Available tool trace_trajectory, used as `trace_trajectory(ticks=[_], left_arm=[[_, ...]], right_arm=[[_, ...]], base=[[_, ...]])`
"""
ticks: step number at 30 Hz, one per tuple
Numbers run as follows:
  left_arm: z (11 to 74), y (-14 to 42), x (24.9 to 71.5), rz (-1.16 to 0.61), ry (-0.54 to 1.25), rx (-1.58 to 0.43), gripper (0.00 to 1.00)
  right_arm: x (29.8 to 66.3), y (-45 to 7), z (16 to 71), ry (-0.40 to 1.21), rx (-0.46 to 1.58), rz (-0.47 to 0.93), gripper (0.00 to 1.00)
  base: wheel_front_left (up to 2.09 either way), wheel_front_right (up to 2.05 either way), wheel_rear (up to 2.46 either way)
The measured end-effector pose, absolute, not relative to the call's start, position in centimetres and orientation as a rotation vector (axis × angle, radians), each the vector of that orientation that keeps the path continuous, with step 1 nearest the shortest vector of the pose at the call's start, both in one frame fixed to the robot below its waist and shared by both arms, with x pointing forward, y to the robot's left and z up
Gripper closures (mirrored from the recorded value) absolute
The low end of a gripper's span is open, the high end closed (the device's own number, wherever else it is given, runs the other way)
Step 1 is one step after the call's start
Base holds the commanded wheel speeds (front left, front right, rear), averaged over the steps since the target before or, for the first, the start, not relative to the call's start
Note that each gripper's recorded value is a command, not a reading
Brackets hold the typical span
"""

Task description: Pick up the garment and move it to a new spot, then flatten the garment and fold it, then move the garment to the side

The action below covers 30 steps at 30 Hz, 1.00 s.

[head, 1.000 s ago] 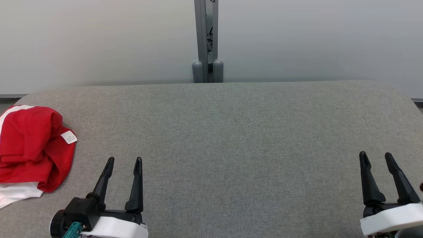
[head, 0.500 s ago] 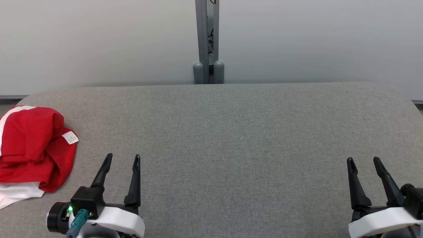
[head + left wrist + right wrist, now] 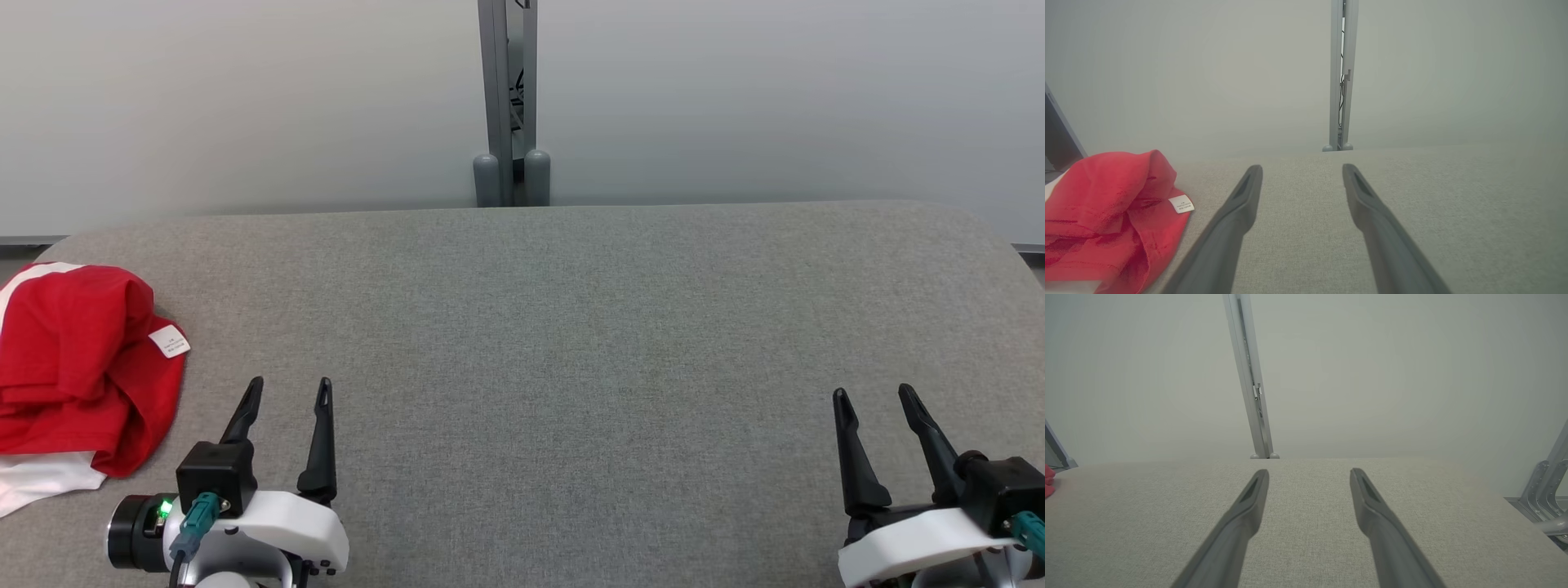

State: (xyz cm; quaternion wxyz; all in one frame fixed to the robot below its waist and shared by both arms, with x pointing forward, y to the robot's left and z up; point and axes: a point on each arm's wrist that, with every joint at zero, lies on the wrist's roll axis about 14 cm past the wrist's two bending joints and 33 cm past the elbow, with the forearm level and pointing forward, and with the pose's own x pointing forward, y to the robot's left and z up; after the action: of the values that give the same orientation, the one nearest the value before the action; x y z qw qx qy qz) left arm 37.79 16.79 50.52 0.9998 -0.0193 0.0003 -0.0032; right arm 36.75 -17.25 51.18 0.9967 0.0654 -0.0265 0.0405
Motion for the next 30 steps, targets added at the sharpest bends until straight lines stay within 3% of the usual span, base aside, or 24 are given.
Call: trace_trajectory(ticks=[30], left_arm=[[49.7, 17.9, 38.6, 0.045, 0.051, -0.014, 0.00]], right_arm=[[37.5, -16.8, 50.9, -0.062, 0.123, 0.093, 0.00]], base=[[0.00, 0.00, 0.00]])
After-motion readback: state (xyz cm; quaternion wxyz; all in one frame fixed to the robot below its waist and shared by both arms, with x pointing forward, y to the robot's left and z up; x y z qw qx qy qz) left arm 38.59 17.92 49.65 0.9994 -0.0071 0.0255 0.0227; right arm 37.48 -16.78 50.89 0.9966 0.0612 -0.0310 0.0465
